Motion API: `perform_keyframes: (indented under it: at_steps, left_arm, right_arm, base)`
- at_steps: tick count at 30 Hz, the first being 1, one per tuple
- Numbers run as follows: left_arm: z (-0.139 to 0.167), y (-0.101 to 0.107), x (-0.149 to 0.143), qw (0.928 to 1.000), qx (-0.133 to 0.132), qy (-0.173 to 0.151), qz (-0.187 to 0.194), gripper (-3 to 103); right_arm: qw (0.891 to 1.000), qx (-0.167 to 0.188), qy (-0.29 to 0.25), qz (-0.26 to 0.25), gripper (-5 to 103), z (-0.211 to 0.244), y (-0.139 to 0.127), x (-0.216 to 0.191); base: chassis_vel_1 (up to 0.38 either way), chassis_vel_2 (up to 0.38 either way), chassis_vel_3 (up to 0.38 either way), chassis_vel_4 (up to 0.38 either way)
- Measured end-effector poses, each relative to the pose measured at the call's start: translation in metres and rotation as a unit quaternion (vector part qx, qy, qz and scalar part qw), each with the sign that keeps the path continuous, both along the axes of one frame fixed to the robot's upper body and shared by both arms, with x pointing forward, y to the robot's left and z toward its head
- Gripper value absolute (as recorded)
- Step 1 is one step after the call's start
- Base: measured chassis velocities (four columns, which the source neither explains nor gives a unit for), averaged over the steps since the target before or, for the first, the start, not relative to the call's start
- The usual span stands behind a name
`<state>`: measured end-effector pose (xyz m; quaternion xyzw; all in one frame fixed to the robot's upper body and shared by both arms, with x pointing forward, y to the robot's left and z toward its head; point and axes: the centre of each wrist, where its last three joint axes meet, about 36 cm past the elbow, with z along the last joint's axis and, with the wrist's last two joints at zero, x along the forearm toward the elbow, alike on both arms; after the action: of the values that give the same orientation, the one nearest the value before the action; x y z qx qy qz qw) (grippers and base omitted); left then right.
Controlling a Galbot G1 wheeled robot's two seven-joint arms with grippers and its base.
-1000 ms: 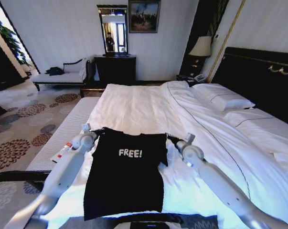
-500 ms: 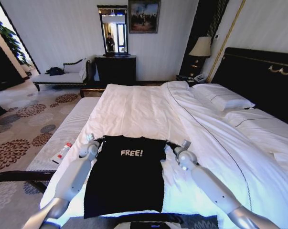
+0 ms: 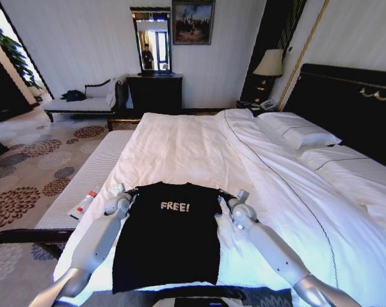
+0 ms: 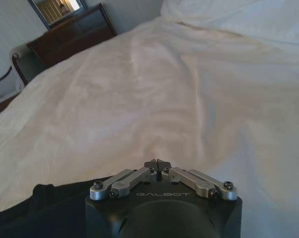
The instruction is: Fold the clothes on the bed.
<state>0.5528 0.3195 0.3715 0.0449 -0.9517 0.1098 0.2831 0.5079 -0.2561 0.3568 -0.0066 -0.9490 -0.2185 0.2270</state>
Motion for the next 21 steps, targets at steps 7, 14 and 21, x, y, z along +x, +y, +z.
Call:
perform_keyframes:
  at_steps: [7,14,21]
  left_arm:
    - [0.014,0.029,-0.037,0.9992,-0.015,-0.002,0.037,28]
    - [0.001,0.059,-0.139,0.9968,-0.012,0.018,0.077,56]
    - [0.011,0.05,-0.201,0.9966,-0.022,-0.041,0.068,78]
  right_arm:
    - [0.997,0.055,-0.041,-0.023,28,0.027,-0.012,-0.026]
    - [0.99,0.126,0.023,-0.066,56,0.037,-0.02,-0.093]
    - [0.967,0.223,0.068,-0.1,78,0.037,-0.003,-0.137]
  base:
    - [0.0,0.0,0.0,0.0]
    - [0.0,0.0,0.0,0.0]
    - [0.0,0.0,0.0,0.0]
